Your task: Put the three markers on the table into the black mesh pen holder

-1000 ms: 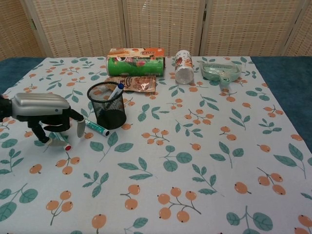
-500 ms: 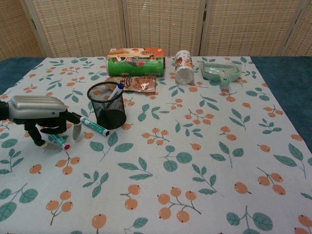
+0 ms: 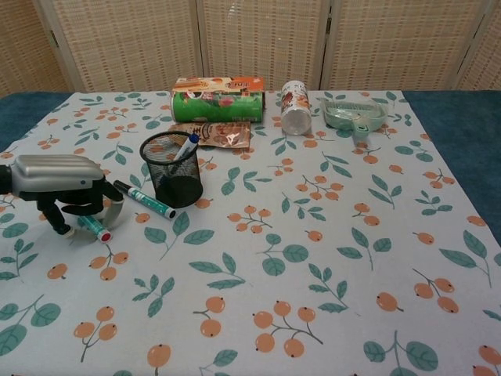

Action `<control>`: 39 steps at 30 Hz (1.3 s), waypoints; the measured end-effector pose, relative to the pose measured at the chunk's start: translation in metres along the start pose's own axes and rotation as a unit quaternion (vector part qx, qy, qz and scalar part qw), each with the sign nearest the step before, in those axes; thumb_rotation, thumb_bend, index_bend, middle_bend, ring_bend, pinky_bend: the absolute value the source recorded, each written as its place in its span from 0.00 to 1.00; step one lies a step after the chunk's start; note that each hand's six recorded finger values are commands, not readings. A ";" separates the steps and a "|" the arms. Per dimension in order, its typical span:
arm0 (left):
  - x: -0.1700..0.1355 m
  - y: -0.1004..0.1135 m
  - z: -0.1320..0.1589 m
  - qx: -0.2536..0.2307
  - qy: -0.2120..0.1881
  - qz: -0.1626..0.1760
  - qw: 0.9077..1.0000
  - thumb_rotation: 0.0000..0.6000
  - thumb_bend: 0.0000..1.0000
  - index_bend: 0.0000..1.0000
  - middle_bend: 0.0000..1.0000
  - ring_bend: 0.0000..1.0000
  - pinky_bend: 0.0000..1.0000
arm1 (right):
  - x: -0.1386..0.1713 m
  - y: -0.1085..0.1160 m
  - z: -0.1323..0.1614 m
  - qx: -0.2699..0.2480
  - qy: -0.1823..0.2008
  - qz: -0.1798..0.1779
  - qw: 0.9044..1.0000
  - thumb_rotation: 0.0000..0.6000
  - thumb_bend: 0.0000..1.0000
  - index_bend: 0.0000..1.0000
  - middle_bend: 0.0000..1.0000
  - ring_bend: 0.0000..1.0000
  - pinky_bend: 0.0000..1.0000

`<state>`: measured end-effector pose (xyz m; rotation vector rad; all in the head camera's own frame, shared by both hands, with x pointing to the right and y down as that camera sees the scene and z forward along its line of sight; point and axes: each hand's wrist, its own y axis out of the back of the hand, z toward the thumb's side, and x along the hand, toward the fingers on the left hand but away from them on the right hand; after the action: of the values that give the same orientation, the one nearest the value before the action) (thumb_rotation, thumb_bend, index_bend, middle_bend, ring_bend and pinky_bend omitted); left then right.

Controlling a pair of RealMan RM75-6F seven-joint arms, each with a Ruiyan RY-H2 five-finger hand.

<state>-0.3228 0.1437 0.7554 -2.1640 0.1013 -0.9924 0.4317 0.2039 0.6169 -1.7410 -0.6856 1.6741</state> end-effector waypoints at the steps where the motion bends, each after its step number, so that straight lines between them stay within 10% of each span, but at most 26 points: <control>1: -0.001 -0.001 0.000 0.000 0.001 0.000 1.000 1.00 0.33 0.56 0.93 0.92 0.94 | 0.000 0.000 0.000 0.000 0.001 0.000 1.000 1.00 0.28 0.10 0.00 0.00 0.00; 16: -0.010 0.007 -0.002 -0.016 0.007 0.036 0.999 1.00 0.34 0.62 0.96 0.93 0.95 | 0.001 0.000 0.002 -0.001 0.008 0.001 1.000 1.00 0.28 0.10 0.00 0.00 0.00; 24: -0.033 0.041 -0.005 -0.141 0.020 0.125 0.982 1.00 0.34 0.61 0.97 0.93 0.96 | 0.003 0.001 0.004 -0.003 0.018 0.001 1.000 1.00 0.28 0.10 0.00 0.00 0.00; 28: -0.045 0.065 -0.002 -0.230 0.029 0.176 0.957 1.00 0.34 0.60 0.97 0.93 0.96 | 0.003 0.001 0.005 -0.006 0.022 0.003 1.000 1.00 0.28 0.10 0.00 0.00 0.00; 35: -0.063 0.127 0.003 -0.401 0.078 0.269 0.872 1.00 0.34 0.60 0.97 0.94 0.96 | 0.002 0.000 0.007 -0.009 0.029 0.008 1.000 1.00 0.28 0.10 0.00 0.00 0.00; 39: -0.062 0.168 0.007 -0.441 0.102 0.301 0.839 1.00 0.34 0.60 0.97 0.94 0.97 | 0.002 0.001 0.006 -0.010 0.030 0.008 0.999 1.00 0.28 0.10 0.00 0.00 0.00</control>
<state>-0.3245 0.0480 0.6035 -2.4958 1.5083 -0.8582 0.4256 0.2050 0.6152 -1.8078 -0.6644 1.6246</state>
